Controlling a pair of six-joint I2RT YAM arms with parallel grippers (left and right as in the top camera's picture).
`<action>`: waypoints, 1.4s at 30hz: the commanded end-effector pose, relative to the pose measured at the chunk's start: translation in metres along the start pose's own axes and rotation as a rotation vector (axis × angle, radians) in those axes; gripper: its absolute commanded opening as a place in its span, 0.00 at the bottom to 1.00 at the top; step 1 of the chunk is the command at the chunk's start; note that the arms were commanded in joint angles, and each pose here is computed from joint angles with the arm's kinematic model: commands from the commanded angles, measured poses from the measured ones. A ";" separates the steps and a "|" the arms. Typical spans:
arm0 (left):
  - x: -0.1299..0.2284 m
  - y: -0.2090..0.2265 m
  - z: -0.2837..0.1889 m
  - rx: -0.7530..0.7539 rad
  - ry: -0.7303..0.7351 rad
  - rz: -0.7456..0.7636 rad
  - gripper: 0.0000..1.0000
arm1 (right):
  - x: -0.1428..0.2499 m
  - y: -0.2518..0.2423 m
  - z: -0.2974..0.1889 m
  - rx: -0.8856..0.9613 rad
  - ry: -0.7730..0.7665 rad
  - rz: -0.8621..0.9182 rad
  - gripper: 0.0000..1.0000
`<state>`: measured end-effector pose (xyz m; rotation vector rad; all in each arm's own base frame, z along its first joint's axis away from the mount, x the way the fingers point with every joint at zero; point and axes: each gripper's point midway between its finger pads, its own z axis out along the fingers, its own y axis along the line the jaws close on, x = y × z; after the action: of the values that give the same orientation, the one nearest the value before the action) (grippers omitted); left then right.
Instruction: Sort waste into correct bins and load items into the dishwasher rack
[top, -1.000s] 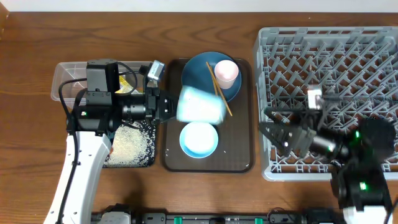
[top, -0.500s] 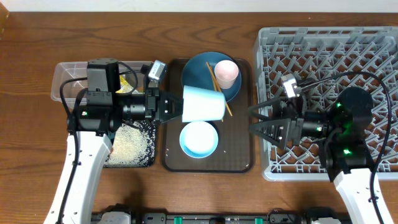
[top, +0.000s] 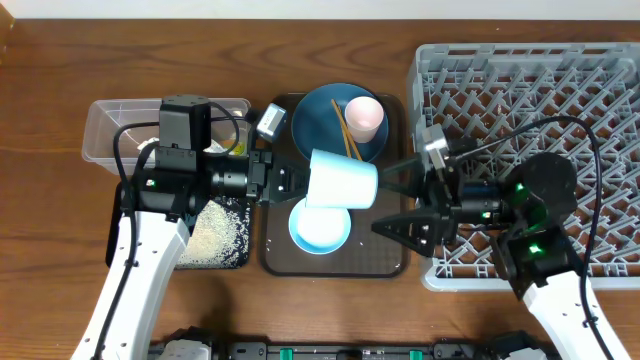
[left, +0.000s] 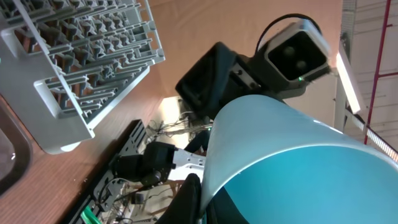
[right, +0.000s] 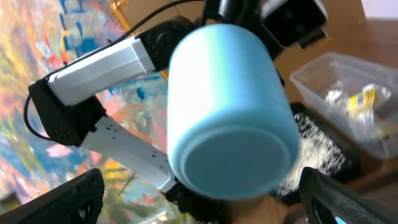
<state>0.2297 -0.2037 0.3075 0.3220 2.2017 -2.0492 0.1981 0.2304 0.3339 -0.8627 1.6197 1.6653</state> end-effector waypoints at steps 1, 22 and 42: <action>0.003 -0.004 0.003 0.025 0.025 0.021 0.06 | -0.010 -0.002 0.006 0.033 -0.039 -0.037 0.99; 0.011 -0.006 0.015 0.030 0.069 0.058 0.06 | -0.014 0.010 0.026 -0.046 -0.042 -0.104 0.42; -0.010 0.089 -0.006 -0.484 -0.127 0.005 0.07 | -0.013 0.000 0.004 -0.031 -0.018 -0.100 0.34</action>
<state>0.2229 -0.2167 0.2830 0.3523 2.3147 -1.8567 0.2112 0.2460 0.3221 -0.8526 1.6128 1.6810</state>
